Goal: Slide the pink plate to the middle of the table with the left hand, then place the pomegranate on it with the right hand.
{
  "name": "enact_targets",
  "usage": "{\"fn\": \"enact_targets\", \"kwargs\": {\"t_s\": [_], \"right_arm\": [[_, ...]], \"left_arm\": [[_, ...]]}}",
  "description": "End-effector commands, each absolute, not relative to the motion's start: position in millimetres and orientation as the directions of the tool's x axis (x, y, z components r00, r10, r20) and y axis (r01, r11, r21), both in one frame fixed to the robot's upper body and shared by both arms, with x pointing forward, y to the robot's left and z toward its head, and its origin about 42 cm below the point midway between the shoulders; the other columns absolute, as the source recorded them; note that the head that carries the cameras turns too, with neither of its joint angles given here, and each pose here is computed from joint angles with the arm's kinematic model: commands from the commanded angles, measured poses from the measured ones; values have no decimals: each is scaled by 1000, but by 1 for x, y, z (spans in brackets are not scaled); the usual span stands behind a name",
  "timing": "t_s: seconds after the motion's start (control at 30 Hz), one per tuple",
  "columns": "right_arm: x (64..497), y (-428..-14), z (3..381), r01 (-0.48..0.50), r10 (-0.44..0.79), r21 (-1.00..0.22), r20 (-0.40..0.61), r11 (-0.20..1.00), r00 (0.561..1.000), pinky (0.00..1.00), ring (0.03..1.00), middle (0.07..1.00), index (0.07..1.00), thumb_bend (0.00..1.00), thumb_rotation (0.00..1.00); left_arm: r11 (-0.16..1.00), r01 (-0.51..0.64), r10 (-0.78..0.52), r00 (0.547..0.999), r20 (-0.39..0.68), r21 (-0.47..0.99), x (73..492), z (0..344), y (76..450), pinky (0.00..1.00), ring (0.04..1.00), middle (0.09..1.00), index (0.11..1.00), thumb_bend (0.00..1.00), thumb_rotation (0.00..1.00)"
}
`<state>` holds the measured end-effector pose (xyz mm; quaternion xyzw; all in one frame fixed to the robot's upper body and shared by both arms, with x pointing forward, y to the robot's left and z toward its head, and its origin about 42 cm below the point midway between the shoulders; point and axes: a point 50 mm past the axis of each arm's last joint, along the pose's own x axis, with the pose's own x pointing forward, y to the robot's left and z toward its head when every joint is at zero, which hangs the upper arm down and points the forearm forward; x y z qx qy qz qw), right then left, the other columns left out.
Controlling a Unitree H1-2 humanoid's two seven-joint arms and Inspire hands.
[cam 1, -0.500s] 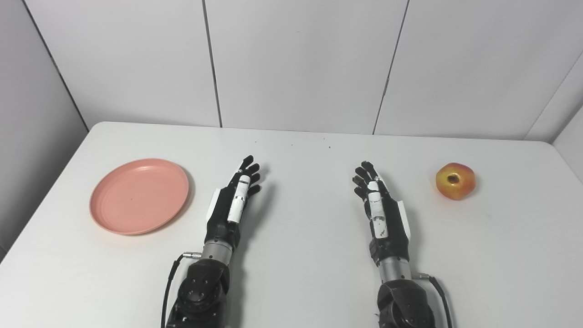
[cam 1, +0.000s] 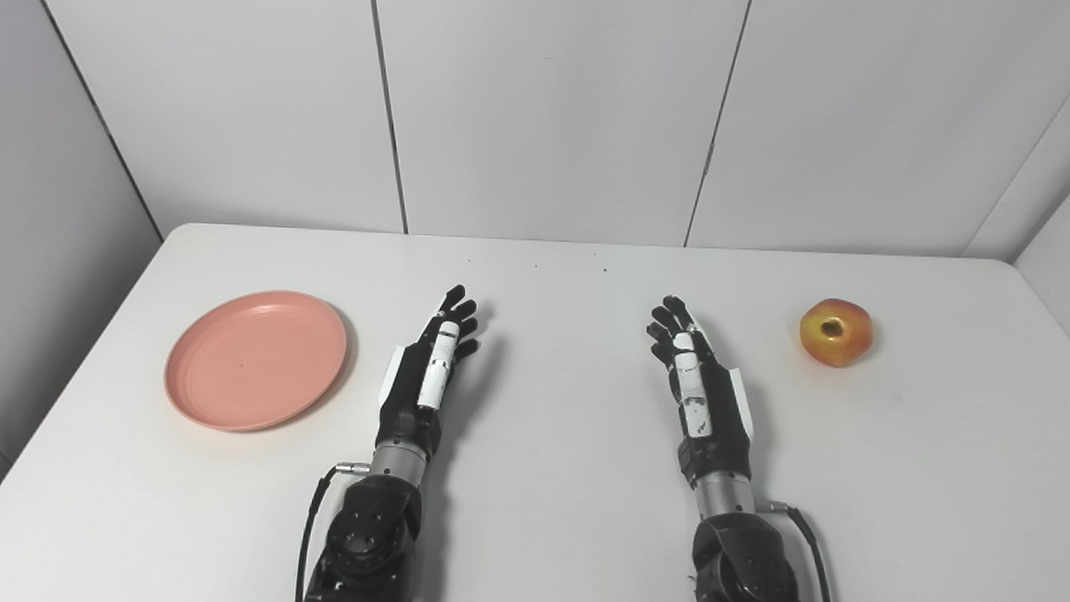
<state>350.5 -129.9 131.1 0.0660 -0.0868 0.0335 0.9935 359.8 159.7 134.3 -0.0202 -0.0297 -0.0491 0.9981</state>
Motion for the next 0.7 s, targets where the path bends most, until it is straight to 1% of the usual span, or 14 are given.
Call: {"fn": "enact_targets", "kwargs": {"t_s": [0.0, 0.17, 0.33, 0.53, 0.67], "right_arm": [[352, -128, 136, -81, 55, 127, 199, 989, 978, 912, 884, 889, 892, 651, 927], [353, -129, 134, -78, 53, 123, 199, 989, 979, 920, 884, 888, 892, 648, 931], [350, -137, 127, -66, 43, 112, 198, 991, 979, 900, 876, 884, 886, 634, 939], [349, -149, 118, -68, 42, 135, 191, 989, 981, 936, 885, 888, 889, 614, 916], [348, -156, 112, -65, 38, 133, 191, 989, 981, 959, 892, 893, 892, 609, 927]], "left_arm": [[992, 121, -115, 988, 104, -45, 366, 147, 153, 888, 918, 923, 911, 305, 1000], [993, 111, -105, 988, 111, -46, 366, 145, 151, 872, 910, 918, 904, 288, 996], [992, 110, -104, 989, 104, -57, 365, 140, 140, 872, 908, 915, 903, 260, 985], [989, 131, -123, 985, 118, -63, 364, 132, 128, 902, 935, 940, 925, 272, 1000], [989, 132, -123, 984, 126, -63, 365, 126, 121, 903, 938, 943, 927, 255, 1000]]}}
